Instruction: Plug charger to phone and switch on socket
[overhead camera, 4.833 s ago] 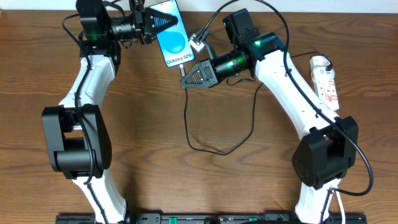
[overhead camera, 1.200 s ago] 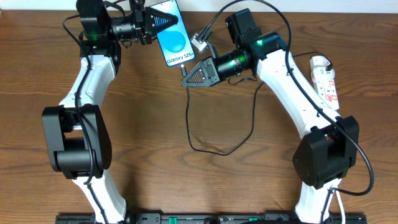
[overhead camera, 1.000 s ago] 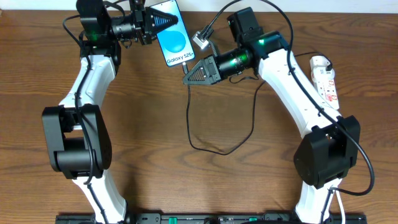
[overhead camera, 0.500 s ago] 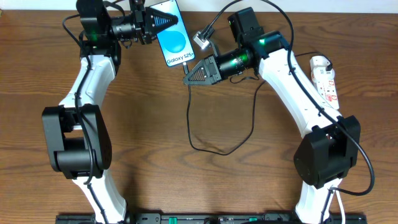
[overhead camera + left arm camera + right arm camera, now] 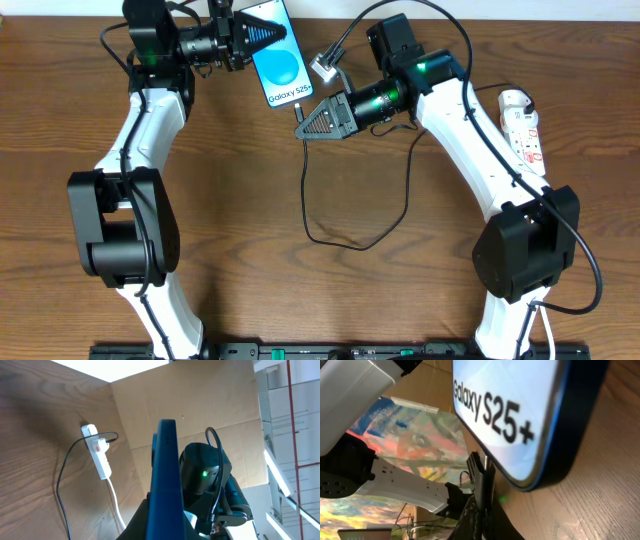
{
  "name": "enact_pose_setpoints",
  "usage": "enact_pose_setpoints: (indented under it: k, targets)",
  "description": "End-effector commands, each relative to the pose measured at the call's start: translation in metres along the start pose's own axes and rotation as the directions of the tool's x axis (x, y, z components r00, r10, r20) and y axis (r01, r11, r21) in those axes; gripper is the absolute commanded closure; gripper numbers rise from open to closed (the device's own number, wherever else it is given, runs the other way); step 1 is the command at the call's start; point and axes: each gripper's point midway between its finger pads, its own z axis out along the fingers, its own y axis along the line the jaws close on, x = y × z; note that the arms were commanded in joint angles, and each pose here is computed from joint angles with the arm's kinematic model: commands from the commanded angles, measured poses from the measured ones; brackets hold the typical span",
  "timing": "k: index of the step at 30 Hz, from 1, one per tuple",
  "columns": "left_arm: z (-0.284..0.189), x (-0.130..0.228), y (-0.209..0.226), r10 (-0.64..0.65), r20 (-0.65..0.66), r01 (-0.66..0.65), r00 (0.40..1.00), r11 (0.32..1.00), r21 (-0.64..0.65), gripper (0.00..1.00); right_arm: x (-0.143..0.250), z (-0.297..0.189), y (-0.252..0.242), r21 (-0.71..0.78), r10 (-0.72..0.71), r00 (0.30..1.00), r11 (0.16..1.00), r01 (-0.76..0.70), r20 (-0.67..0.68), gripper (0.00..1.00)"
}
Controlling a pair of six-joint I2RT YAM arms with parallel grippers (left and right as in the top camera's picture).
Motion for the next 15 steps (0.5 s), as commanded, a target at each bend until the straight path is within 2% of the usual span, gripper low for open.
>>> enact_pose_setpoints:
  k: [1, 15]
  targets:
    - [0.0008, -0.0024, -0.0146, 0.06, 0.008, -0.06, 0.998, 0.998, 0.005, 0.93, -0.0015, -0.0035, 0.0125, -0.031, -0.045, 0.999, 0.998, 0.045, 0.008, 0.99]
    - [0.0029, 0.0018, -0.0155, 0.059, -0.014, -0.059, 0.998, 0.998, 0.011, 0.93, -0.0027, -0.0037, 0.0124, -0.03, -0.051, 0.999, 0.998, 0.051, 0.012, 0.99]
